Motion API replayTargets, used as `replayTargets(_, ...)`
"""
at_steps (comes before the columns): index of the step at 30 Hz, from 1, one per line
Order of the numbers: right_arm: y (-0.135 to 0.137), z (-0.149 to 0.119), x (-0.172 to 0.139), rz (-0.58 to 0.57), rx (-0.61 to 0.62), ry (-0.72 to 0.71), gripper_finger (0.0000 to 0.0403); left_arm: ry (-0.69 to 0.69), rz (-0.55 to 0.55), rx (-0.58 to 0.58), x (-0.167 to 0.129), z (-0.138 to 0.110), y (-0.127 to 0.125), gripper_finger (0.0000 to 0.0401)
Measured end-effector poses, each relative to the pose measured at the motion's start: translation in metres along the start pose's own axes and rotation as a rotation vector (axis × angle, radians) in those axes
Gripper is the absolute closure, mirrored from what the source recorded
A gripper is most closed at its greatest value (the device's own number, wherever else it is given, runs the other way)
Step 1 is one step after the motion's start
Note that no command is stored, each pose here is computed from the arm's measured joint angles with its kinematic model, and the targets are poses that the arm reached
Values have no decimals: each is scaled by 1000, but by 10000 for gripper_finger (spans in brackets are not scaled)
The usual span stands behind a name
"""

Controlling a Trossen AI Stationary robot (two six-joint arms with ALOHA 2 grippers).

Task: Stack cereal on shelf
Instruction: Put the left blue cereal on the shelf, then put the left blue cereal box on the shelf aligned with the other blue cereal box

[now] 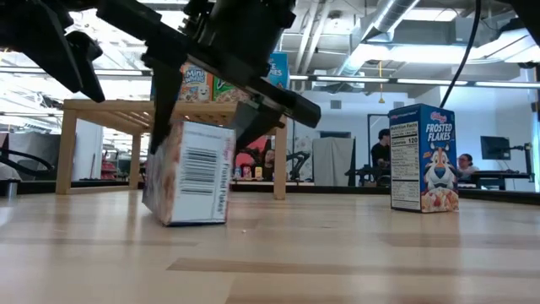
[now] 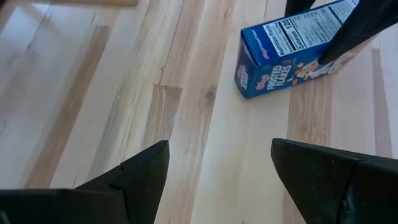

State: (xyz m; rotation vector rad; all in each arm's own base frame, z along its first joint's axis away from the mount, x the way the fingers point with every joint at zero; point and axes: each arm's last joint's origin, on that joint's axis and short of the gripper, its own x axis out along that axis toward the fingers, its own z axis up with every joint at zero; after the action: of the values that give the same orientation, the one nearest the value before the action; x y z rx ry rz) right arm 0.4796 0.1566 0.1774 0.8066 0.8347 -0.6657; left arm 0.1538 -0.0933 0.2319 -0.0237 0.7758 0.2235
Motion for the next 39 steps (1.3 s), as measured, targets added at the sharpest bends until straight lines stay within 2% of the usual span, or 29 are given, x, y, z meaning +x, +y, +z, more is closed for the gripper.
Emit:
replayTargets(3,-1,0,0,1,4,36,147,-13,-8,-11,0,1,-1,129)
replayTargets(9,3,1,0,45,-19,56,256,-46,-34,5,0,5,-4,129)
replayTargets(12,8,3,-8,88,-58,14,281,-85,-62,-25,-5,9,-2,129)
replayTargets(15,15,7,-27,118,-82,-90,281,-194,-92,-76,-22,14,5,129)
replayTargets(19,19,10,-48,121,-88,-220,267,-404,-142,-138,-60,20,27,129)
replayTargets(22,24,11,-64,151,-132,-283,266,-550,-304,-203,-86,22,47,129)
replayTargets(24,29,16,-74,197,-161,-321,268,-631,-453,-211,-97,19,57,129)
replayTargets(25,32,19,-78,224,-187,-339,270,-660,-493,-206,-99,17,61,129)
replayTargets(28,40,28,-83,297,-237,-386,272,-641,-475,-179,-94,7,66,129)
replayTargets(31,42,36,-82,338,-236,-389,272,-625,-446,-178,-91,5,67,129)
replayTargets(35,44,44,-80,397,-239,-363,270,-565,-394,-116,-79,7,58,129)
replayTargets(39,42,49,-78,396,-255,-355,269,-497,-420,-83,-69,10,48,122)
